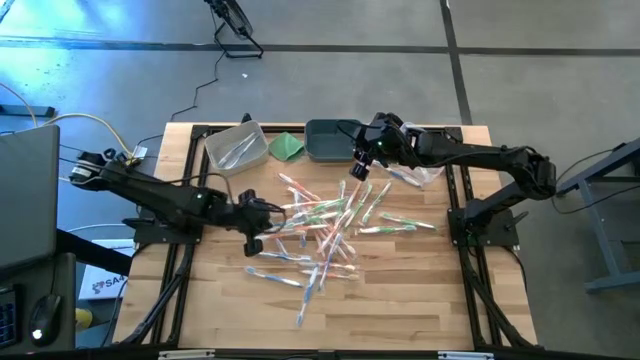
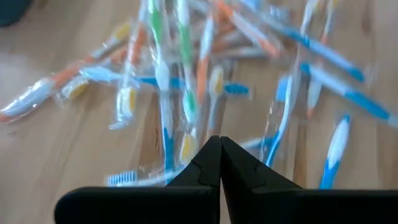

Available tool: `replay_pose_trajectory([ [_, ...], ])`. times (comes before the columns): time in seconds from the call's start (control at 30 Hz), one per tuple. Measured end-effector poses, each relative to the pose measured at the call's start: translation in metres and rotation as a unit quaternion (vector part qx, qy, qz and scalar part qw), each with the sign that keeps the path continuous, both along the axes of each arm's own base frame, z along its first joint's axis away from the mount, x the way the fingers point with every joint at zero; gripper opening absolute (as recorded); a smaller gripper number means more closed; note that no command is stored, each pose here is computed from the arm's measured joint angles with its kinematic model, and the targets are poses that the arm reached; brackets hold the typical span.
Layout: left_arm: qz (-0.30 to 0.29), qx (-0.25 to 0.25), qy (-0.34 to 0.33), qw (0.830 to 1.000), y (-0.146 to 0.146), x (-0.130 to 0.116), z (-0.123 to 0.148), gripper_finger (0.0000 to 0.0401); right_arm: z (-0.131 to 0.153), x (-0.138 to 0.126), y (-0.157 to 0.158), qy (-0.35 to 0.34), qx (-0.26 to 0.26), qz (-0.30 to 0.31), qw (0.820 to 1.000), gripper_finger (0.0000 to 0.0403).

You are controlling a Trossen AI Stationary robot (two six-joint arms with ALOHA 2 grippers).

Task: Pick & Place Toothbrushes
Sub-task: Put the blue toothbrush into the gray bin

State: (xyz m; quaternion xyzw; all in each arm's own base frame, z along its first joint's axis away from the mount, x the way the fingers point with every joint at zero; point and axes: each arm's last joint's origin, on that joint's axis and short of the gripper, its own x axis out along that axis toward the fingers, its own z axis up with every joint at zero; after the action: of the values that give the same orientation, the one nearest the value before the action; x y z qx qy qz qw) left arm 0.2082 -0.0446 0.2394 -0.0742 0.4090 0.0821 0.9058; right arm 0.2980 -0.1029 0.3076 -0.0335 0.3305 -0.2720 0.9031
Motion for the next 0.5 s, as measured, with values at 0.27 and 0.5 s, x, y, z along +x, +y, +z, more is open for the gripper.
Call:
replay_pose_trajectory([
  [0.27,-0.043,-0.027,0.067,0.996,-0.007,0.017,-0.019,0.0000,0.000,0.001,0.001,-0.005,0.014,0.020,1.000,0.0089],
  [0.5,-0.071,-0.012,0.077,0.994,-0.011,0.028,-0.031,0.0004,0.000,0.001,0.002,-0.005,0.015,0.022,1.000,0.0089],
])
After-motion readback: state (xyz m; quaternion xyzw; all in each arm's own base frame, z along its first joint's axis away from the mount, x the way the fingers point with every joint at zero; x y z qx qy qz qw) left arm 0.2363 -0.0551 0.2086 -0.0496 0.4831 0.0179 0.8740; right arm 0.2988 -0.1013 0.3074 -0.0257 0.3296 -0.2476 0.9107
